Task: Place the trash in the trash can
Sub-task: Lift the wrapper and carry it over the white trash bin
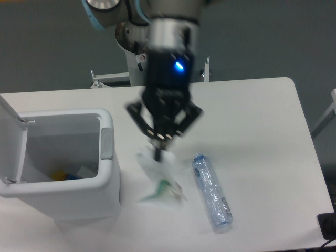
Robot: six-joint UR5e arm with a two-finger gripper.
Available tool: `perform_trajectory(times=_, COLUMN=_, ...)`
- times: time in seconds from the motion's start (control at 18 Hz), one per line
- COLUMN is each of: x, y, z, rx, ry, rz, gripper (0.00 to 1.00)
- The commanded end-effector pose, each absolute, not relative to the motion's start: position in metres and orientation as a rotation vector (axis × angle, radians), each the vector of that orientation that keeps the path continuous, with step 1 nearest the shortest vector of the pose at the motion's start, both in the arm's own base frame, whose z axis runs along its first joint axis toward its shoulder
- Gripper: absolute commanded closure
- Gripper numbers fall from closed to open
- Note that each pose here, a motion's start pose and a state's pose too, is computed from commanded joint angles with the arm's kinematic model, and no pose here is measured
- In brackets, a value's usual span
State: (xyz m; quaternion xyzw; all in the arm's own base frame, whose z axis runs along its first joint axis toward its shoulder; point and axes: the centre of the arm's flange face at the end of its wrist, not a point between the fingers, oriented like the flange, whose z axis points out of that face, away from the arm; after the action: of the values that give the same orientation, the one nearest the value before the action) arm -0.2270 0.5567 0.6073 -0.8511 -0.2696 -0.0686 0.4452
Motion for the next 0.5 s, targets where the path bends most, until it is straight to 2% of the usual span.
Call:
perform_trajectory(times=0.17, x=-0.183, y=0.556, z=0.587, rx=-2.166, ry=-0.610, rz=-0.211, gripper=1.00)
perform_trajectory(times=0.22, x=-0.164, y=0.556, z=0.575, rx=-2.194, ry=-0.586, rz=-0.233, gripper=0.97)
perform_trajectory(times=0.28, x=-0.158, y=0.555, z=0.567, rx=-2.208, ry=-0.583, rz=-0.242, gripper=0.90)
perform_trajectory(times=0.33, x=-0.154, y=0.551, z=0.560, rx=-2.219, ry=-0.579, rz=-0.244, gripper=0.75)
perform_trajectory(times=0.39, x=-0.153, y=0.548, z=0.561, rx=-2.220, ry=-0.570, rz=-0.239, gripper=0.52)
perform_trajectory(times=0.44, x=-0.153, y=0.548, z=0.561, rx=-2.223, ry=-0.550, rz=-0.226, gripper=0.13)
perform_trajectory(times=0.5, x=-0.154, y=0.547, z=0.564, rx=-2.220, ry=-0.542, rz=-0.220, gripper=0.00)
